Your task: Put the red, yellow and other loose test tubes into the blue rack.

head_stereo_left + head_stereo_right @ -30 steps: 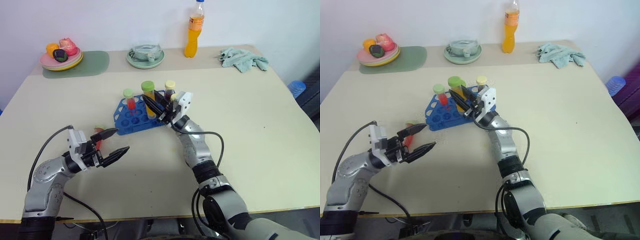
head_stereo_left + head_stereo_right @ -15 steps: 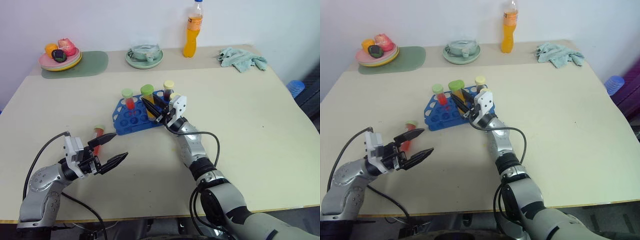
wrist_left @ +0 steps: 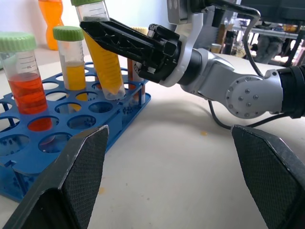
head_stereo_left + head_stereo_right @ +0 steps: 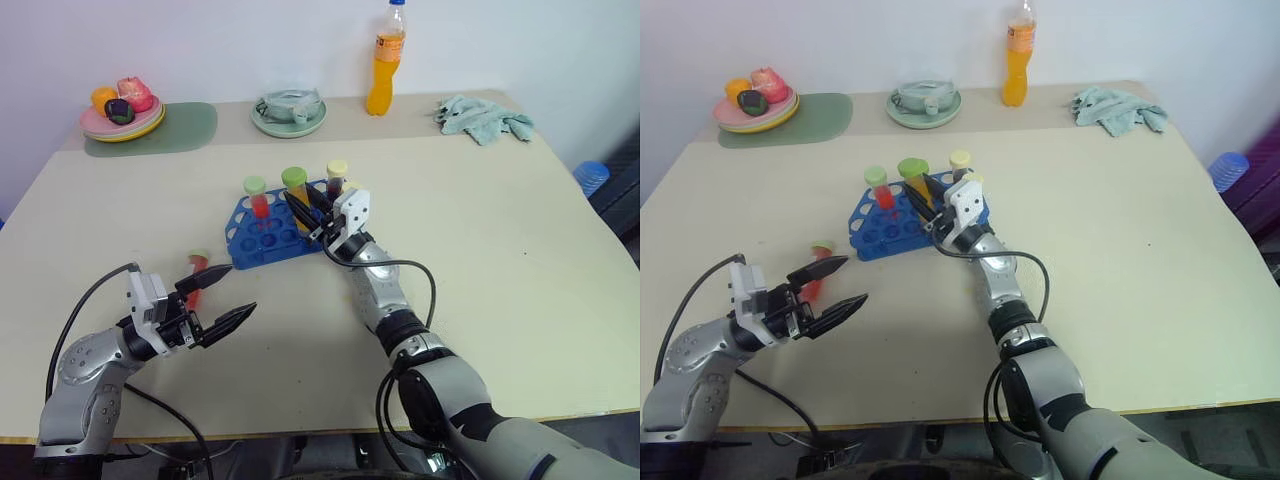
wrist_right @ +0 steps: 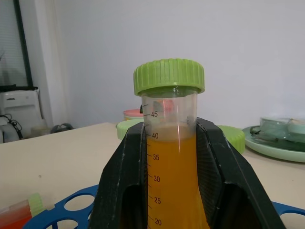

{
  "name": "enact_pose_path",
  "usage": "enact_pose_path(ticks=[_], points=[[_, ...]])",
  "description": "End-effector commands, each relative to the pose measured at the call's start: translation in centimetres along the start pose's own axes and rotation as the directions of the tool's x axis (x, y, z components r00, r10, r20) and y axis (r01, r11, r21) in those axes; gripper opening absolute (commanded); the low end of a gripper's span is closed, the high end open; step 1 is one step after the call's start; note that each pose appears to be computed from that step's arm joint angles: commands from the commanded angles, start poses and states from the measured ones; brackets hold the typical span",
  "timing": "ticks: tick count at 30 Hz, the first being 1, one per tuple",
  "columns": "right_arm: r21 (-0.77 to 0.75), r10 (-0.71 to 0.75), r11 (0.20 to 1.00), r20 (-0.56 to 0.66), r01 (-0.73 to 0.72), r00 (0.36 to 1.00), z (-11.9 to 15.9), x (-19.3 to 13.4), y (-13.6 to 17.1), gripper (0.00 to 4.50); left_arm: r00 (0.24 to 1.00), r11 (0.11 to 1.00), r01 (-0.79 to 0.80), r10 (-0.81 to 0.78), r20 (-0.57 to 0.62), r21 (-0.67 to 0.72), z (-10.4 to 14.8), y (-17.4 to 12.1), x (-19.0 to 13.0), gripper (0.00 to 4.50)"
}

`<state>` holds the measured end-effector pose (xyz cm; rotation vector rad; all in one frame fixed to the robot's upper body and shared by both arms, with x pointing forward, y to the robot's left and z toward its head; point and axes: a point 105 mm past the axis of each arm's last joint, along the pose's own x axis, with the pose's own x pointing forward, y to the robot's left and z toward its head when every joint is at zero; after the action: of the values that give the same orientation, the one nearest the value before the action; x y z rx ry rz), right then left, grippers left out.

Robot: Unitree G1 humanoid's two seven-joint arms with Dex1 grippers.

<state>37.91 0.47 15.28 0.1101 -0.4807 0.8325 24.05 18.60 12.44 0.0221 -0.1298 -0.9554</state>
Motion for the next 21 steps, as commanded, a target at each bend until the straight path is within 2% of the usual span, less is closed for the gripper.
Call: enact_pose_path(ticks=[1, 13, 20, 21], points=[[0.005, -0.026, 1.0, -0.007, 0.026, 1.0, -0.22, -0.08, -0.35, 0.75, 1.0, 0.999, -0.002, 0.001, 0.024, 0.037, 1.26, 0.14, -0.09, 4.21], [-0.017, -0.067, 0.998, -0.024, 0.067, 0.997, -0.77, -0.58, -0.8, 0.75, 1.0, 0.999, 0.0, -0.001, 0.028, 0.042, 1.79, 0.28, 0.16, 4.21], [0.022, -0.029, 0.999, -0.003, 0.029, 1.0, -0.74, -0.82, -0.24, 0.75, 1.0, 0.999, -0.002, 0.001, 0.031, 0.032, 1.86, 0.07, 0.21, 4.21], [0.019, -0.026, 0.999, -0.002, 0.026, 1.0, -0.74, -0.89, -0.22, 1.79, 0.999, 1.0, -0.003, 0.002, 0.034, 0.031, 1.89, 0.06, 0.22, 4.21]])
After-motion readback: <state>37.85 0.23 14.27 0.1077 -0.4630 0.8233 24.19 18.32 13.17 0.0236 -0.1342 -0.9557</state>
